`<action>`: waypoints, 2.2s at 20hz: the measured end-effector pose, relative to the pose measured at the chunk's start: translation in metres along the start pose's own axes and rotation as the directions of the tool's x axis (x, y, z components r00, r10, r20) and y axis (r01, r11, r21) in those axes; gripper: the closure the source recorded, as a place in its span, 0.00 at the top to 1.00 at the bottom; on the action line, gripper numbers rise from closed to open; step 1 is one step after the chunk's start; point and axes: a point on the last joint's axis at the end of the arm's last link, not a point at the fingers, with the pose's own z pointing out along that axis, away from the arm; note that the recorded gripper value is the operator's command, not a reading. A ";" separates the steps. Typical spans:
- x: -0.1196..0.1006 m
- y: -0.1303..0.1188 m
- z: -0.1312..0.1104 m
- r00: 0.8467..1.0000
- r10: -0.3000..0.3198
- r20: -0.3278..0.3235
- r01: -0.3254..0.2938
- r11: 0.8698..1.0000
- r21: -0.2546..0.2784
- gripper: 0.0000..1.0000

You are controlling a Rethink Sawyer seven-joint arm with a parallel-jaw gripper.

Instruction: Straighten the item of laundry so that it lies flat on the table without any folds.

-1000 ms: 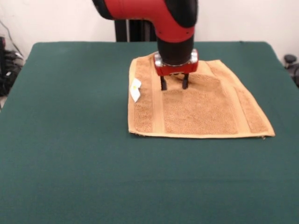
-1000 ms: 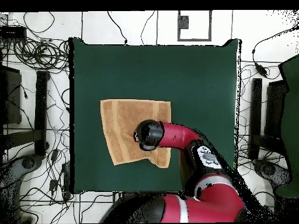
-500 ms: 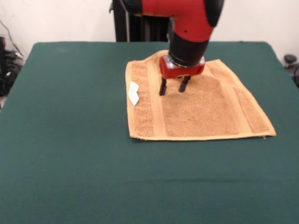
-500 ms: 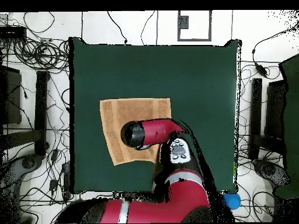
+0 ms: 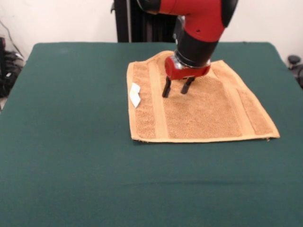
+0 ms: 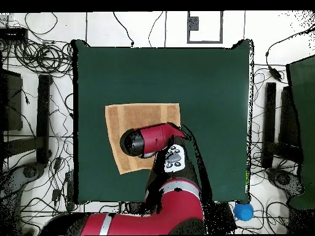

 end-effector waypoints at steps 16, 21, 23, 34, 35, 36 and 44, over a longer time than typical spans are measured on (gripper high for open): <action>-0.006 0.005 -0.001 0.995 -0.098 0.028 0.091 0.981 0.173 1.00; -0.023 -0.007 0.001 0.970 -0.212 0.117 0.161 0.925 0.346 1.00; -0.033 -0.022 0.003 0.956 -0.236 0.174 0.155 0.911 0.381 1.00; -0.060 -0.119 0.016 0.928 -0.038 0.371 -0.082 0.950 0.301 1.00; -0.062 -0.131 0.016 0.927 0.042 0.374 -0.144 0.958 0.249 1.00; -0.062 -0.149 0.017 0.920 0.158 0.358 -0.231 0.958 0.170 1.00; -0.061 -0.182 0.018 0.876 0.390 0.283 -0.400 0.916 -0.024 1.00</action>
